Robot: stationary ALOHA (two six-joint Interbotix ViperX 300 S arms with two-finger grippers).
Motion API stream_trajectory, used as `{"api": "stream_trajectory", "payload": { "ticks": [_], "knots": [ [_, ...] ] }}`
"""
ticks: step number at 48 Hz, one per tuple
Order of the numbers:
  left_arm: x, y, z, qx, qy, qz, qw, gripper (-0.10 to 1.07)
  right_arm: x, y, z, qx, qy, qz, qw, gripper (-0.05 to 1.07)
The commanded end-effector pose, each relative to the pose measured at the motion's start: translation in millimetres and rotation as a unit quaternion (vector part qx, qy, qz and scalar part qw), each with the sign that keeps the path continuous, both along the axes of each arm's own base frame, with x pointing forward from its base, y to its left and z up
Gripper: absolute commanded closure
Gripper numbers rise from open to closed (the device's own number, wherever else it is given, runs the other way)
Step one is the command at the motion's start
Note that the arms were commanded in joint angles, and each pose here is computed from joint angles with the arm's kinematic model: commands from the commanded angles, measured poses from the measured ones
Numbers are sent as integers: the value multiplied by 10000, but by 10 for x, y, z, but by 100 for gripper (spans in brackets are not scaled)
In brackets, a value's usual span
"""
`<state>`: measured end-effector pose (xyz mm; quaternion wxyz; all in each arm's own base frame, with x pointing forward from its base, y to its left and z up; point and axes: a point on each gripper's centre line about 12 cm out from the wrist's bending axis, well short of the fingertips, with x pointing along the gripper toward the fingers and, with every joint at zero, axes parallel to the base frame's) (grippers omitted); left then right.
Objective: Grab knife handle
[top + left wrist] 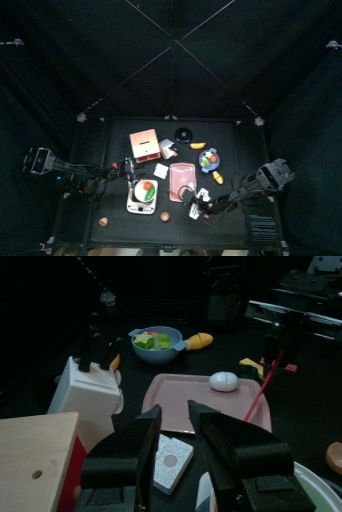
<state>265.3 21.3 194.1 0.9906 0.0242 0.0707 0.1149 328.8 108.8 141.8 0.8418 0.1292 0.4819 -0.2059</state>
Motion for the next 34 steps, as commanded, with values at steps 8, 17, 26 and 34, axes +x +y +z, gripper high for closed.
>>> {"api": "stream_trajectory", "payload": {
  "ticks": [8,17,26,34],
  "knots": [
    [51,-3,88,11,-152,-4,9999,26,41,8,148,64,-223,28,9997,59],
    [51,-1,88,-1,-154,2,9999,26,35,5,148,64,-216,19,9997,59],
    [48,-1,83,-1,-146,2,9999,26,41,13,158,66,-233,31,9997,59],
    [37,-1,68,-8,-125,3,9999,26,47,15,199,83,-289,42,9995,59]
  ]
}}
